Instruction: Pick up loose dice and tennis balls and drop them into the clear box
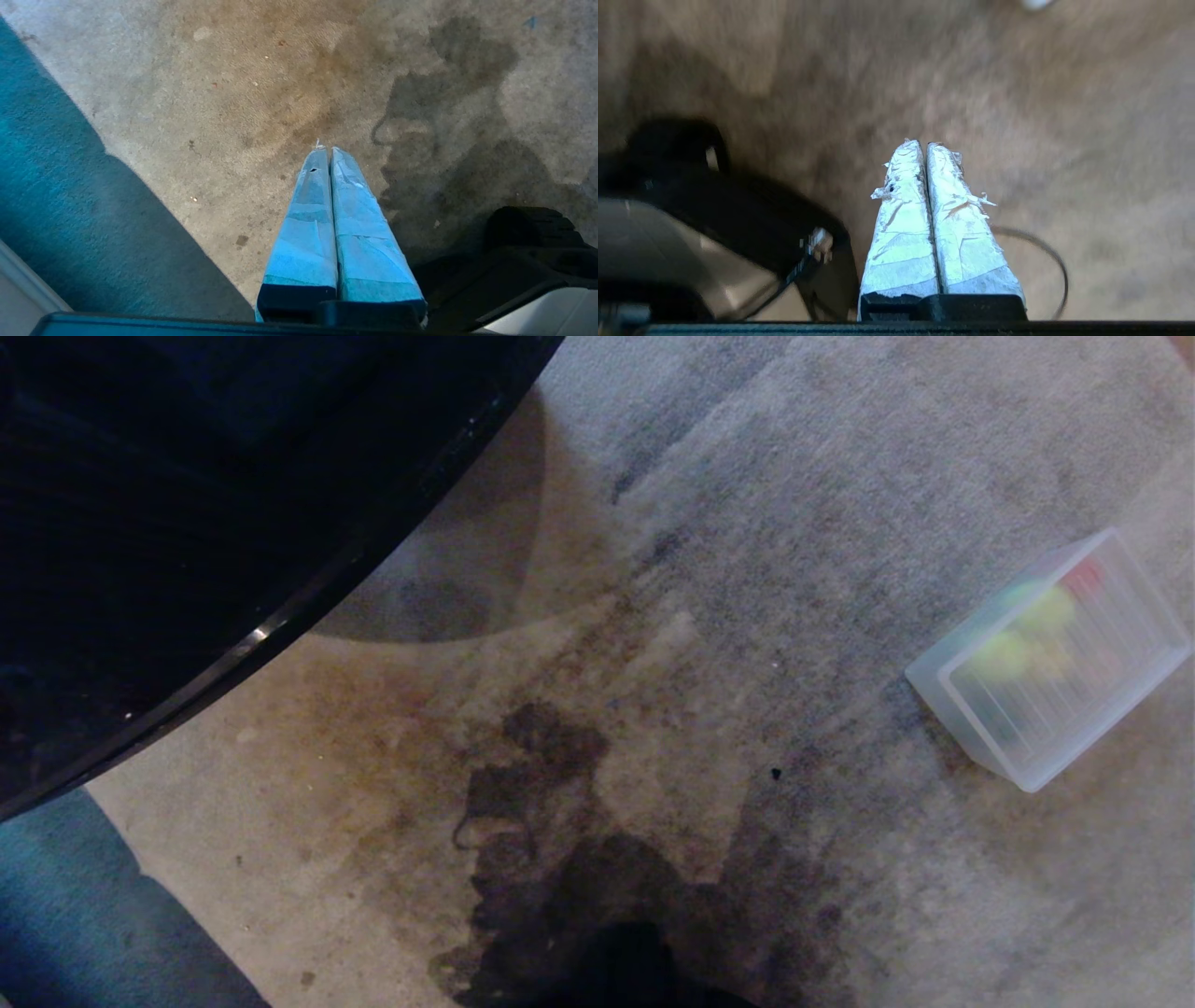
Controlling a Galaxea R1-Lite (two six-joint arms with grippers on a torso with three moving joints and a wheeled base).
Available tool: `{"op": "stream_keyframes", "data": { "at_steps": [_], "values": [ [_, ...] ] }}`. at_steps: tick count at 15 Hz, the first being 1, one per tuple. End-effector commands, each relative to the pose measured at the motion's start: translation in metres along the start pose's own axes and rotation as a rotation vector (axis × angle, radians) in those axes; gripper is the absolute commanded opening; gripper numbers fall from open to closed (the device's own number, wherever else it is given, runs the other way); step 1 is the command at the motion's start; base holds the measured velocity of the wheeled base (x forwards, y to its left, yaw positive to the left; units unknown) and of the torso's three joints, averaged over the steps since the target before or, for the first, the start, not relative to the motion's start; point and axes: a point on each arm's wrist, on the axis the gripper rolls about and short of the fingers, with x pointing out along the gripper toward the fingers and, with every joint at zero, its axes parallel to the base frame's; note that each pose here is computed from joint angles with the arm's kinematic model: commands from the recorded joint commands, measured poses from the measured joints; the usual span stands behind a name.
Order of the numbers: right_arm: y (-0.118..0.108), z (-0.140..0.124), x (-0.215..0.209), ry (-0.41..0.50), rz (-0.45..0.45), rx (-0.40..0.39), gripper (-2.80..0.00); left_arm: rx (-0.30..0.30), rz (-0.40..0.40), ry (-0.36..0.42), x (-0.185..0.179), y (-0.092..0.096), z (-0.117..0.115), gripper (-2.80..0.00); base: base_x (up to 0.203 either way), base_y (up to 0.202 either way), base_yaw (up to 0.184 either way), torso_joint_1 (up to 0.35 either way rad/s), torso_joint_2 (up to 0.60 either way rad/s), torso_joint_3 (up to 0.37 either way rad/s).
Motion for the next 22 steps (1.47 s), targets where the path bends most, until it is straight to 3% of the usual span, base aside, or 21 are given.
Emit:
{"op": "stream_keyframes", "data": {
  "at_steps": [1,4,16,22],
  "values": [
    [0.0006,-0.0039,-0.0072,-0.094,-0.014,0.005,-2.8,-0.001,0.001,0.0,0.0,0.0,-0.0001,-2.8,0.0,0.0,0.0,0.0,0.0,0.0],
    [0.0011,-0.007,-0.0136,-0.185,-0.023,0.009,-2.8,-0.001,0.0,0.0,0.0,0.0,-0.0001,-2.8,0.0,0.0,0.0,0.0,0.0,0.0],
    [0.0011,-0.0072,-0.0134,-0.182,-0.025,0.015,-2.8,-0.004,0.001,0.0,0.0,0.0,-0.0001,-2.8,0.0,0.0,0.0,0.0,0.0,0.003],
    [0.0011,-0.0072,-0.0134,-0.182,-0.025,0.016,-2.8,-0.004,0.001,0.001,0.0,0.0,0.0,-2.8,0.0,0.0,0.0,0.003,0.0,0.159]
  ]
}}
